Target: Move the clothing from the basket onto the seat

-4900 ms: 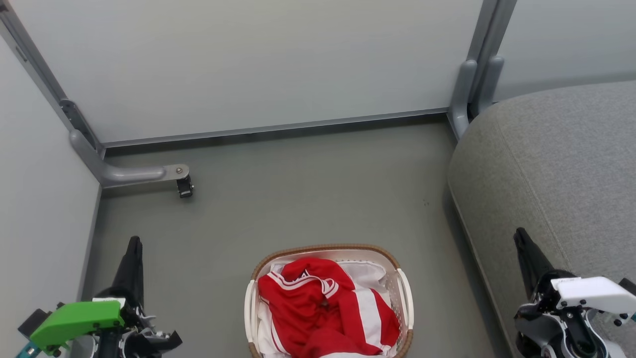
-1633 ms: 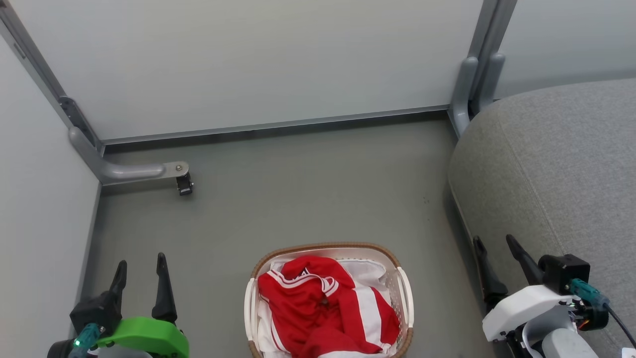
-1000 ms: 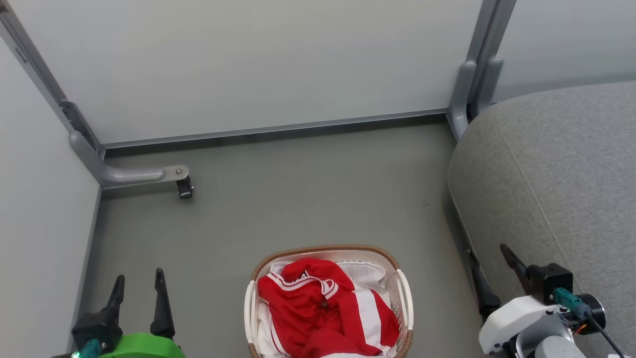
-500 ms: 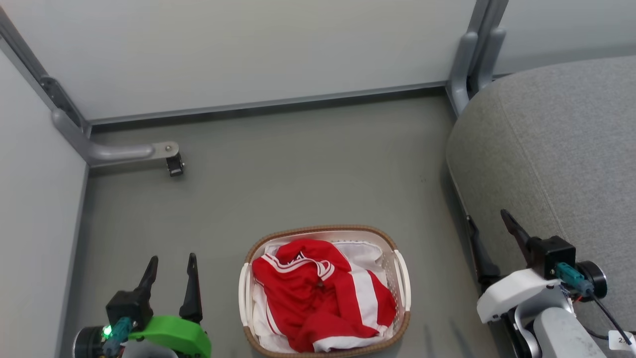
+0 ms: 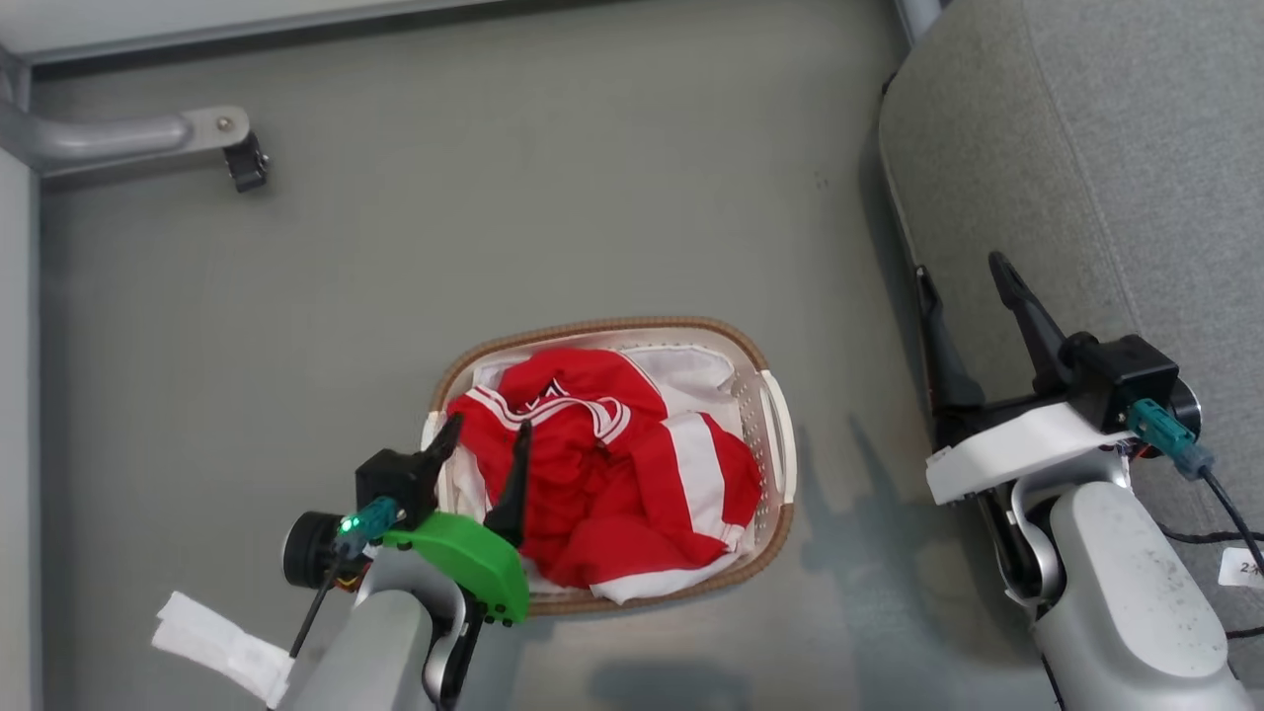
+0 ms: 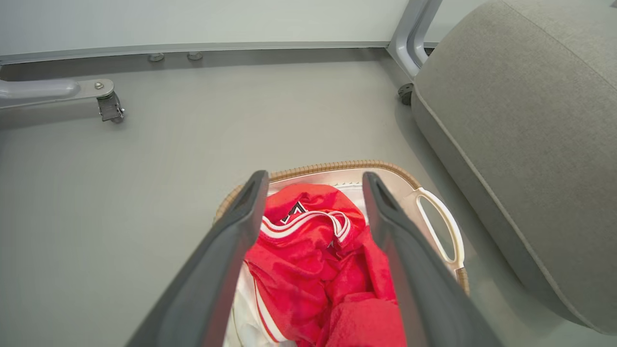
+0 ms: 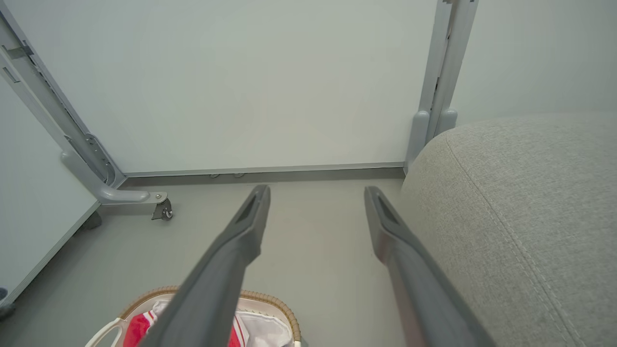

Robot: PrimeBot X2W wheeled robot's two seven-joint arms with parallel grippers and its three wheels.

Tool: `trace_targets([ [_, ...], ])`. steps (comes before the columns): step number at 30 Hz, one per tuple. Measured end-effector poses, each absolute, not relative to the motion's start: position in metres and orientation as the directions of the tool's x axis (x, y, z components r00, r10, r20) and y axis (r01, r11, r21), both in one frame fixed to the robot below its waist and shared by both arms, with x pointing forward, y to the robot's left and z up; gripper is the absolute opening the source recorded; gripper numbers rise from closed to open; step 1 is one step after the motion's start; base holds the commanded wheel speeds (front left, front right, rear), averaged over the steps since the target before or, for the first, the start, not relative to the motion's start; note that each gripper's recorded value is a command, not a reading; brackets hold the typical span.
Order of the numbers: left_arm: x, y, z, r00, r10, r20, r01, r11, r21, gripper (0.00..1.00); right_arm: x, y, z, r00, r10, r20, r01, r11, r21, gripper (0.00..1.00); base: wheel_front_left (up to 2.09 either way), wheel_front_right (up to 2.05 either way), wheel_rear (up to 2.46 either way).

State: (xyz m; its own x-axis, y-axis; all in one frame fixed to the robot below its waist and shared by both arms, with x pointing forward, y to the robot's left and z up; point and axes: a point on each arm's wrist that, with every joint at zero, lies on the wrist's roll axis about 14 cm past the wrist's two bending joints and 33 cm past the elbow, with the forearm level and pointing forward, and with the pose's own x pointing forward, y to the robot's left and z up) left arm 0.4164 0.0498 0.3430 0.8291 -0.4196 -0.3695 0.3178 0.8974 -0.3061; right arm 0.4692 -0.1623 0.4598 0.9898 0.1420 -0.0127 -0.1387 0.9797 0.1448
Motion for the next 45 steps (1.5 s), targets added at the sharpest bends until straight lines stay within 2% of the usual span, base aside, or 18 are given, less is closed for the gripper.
trace_targets([
  [4, 0.405, 0.020, 0.304, 0.728, -0.503, -0.466, 0.348, 0.856, -0.382, 1.00, 0.476, -0.162, 0.435, 0.988, 0.142, -0.064, -0.130, 0.978, 0.165, 1.00, 0.00, 0.00, 0.00],
  [11, 0.377, -0.014, 0.246, 0.503, -0.594, -0.628, 0.360, 0.804, -0.473, 1.00, 0.479, -0.165, 0.391, 0.977, 0.139, -0.165, -0.107, 0.976, 0.189, 1.00, 0.00, 0.00, 0.00],
  [21, 0.337, -0.019, 0.182, 0.180, -0.580, -0.794, 0.383, 0.785, -0.487, 1.00, 0.480, -0.162, 0.346, 0.954, 0.154, -0.259, -0.100, 0.973, 0.210, 1.00, 0.00, 0.00, 0.00],
  [30, 0.324, -0.014, 0.152, 0.065, -0.531, -0.845, 0.409, 0.786, -0.463, 1.00, 0.475, -0.167, 0.328, 0.943, 0.135, -0.303, -0.068, 0.973, 0.221, 1.00, 0.00, 0.00, 0.00],
  [31, 0.323, -0.013, 0.150, 0.061, -0.527, -0.848, 0.413, 0.787, -0.459, 0.24, 0.474, -0.167, 0.328, 0.943, 0.133, -0.305, -0.065, 0.973, 0.222, 1.00, 0.00, 0.00, 0.00],
  [32, 0.323, -0.012, 0.149, 0.061, -0.524, -0.849, 0.416, 0.787, -0.456, 0.00, 0.474, -0.168, 0.327, 0.943, 0.130, -0.307, -0.061, 0.972, 0.225, 1.00, 0.00, 0.00, 0.00],
  [39, 0.345, -0.014, 0.158, 0.161, -0.542, -0.825, 0.437, 0.789, -0.432, 0.00, 0.473, -0.173, 0.335, 0.949, 0.112, -0.295, -0.043, 0.973, 0.229, 1.00, 0.00, 0.00, 0.00],
  [45, 0.371, -0.017, 0.187, 0.323, -0.573, -0.753, 0.442, 0.795, -0.416, 0.00, 0.473, -0.175, 0.356, 0.962, 0.101, -0.254, -0.039, 0.970, 0.238, 1.00, 0.00, 0.00, 0.00],
])
